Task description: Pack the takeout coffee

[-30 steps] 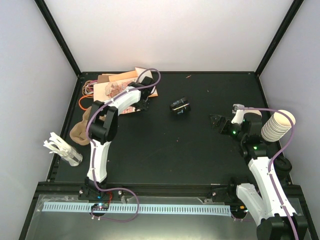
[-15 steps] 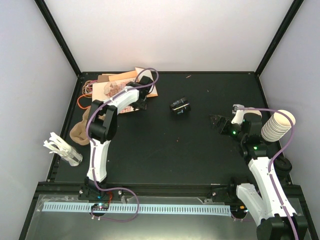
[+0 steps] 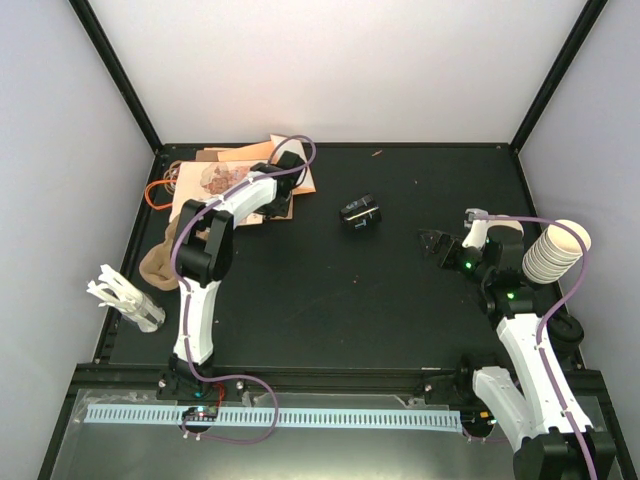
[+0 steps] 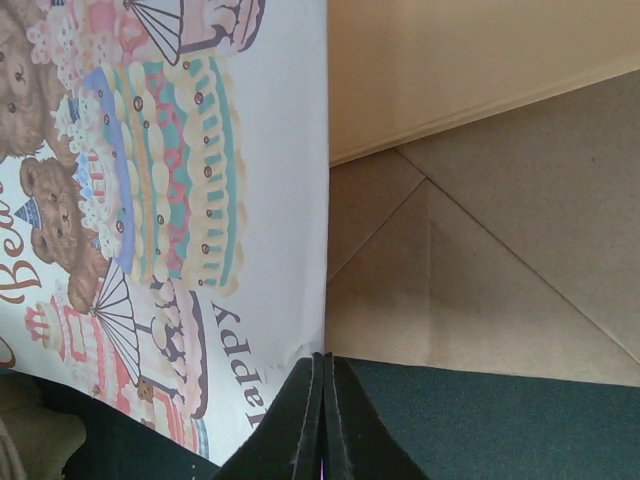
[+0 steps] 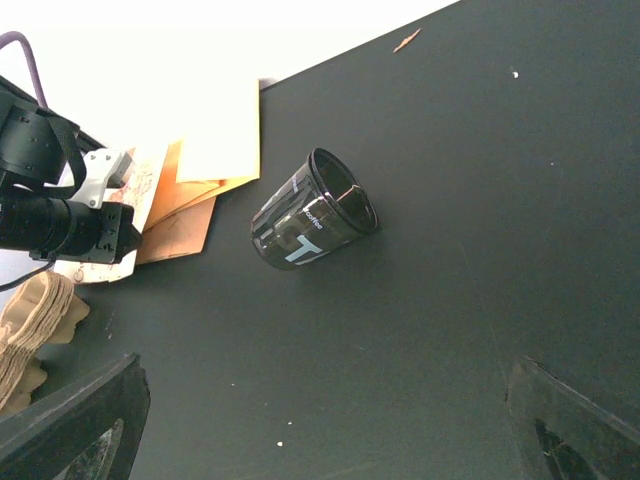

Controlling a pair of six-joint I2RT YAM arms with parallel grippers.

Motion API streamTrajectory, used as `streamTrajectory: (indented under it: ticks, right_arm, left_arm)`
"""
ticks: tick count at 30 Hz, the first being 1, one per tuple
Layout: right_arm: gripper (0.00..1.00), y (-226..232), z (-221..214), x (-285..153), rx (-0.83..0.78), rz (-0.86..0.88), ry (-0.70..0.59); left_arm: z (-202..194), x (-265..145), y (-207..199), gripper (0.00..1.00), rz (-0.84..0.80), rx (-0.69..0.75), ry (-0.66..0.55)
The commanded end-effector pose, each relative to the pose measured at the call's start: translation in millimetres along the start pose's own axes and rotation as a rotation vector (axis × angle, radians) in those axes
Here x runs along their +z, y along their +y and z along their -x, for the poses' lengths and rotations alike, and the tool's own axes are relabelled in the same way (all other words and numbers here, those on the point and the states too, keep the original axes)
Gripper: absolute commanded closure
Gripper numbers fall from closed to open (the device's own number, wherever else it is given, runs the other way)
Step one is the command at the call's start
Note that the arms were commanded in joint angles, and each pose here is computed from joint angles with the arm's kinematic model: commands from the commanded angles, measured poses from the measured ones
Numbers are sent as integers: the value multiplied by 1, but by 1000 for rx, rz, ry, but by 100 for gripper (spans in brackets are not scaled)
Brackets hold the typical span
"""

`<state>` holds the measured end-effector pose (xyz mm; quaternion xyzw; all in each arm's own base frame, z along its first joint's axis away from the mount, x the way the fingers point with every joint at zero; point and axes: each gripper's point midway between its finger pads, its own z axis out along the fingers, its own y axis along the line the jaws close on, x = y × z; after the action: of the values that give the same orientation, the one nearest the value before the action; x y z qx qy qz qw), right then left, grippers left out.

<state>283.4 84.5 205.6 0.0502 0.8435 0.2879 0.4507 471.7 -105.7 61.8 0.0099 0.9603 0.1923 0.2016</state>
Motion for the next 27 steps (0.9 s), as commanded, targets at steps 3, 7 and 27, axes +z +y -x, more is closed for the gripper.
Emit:
streamTrajectory:
  ticks: [3,7,27]
  right_arm:
    - [0,11,14,-4,-18,30,-33]
    - [0,12,14,-4,-14,35,-34]
    - [0,13,14,-5,-11,37,-35]
  left_arm:
    - [23,-34,19,89,12,-37,-80]
    - [19,-26,7,35,-27,0,-64]
    - [8,13,24,16,246,96,-36]
